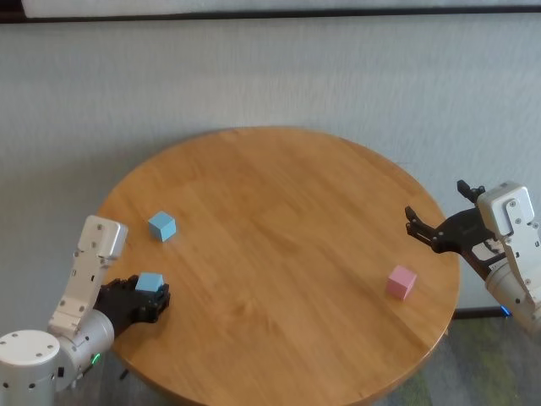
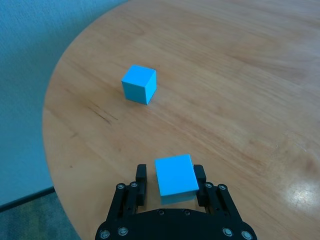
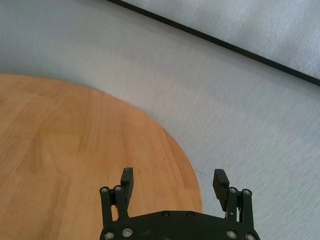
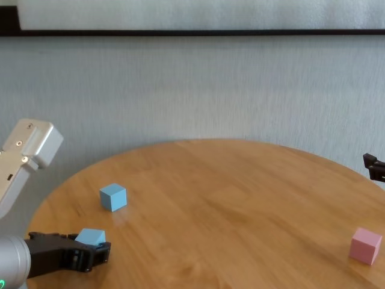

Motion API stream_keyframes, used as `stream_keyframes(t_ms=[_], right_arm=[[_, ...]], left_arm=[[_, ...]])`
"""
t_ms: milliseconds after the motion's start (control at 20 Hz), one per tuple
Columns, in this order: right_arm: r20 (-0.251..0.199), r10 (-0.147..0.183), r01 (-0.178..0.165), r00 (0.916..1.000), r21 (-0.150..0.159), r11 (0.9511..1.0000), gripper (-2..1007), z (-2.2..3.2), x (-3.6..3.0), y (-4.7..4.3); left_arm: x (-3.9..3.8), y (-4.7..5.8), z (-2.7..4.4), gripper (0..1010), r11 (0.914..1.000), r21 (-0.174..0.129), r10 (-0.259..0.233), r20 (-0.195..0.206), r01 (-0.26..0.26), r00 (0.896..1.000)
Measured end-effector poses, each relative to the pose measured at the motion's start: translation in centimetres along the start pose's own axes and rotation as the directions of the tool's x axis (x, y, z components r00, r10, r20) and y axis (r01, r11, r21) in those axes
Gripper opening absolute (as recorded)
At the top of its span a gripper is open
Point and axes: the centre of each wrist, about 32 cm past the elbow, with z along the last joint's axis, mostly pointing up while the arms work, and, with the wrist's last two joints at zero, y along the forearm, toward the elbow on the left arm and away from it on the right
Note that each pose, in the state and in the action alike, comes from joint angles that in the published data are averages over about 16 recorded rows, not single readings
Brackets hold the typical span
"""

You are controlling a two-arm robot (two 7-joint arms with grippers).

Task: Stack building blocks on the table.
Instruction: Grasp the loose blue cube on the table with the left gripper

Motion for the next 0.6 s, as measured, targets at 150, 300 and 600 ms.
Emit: stream_keyframes(t_ms=[150,300,600], right_arm=[[0.0,0.0,0.0,1.0,0.0,1.0,1005,0.0,0.0,0.0],[0.0,0.0,0.0,1.0,0.0,1.0,1005,0.0,0.0,0.0],[0.0,0.0,0.0,1.0,0.0,1.0,1005,0.0,0.0,0.0]], left_arm=[[-0.01,0.0,0.0,557,1.0,0.0,0.0,-0.001,0.0,1.0],[-0.01,0.0,0.0,485,1.0,-0.001,0.0,-0.001,0.0,1.0],[-0.06,0.05,0.09,405,0.9999,-0.011,-0.013,0.018,0.013,1.0]])
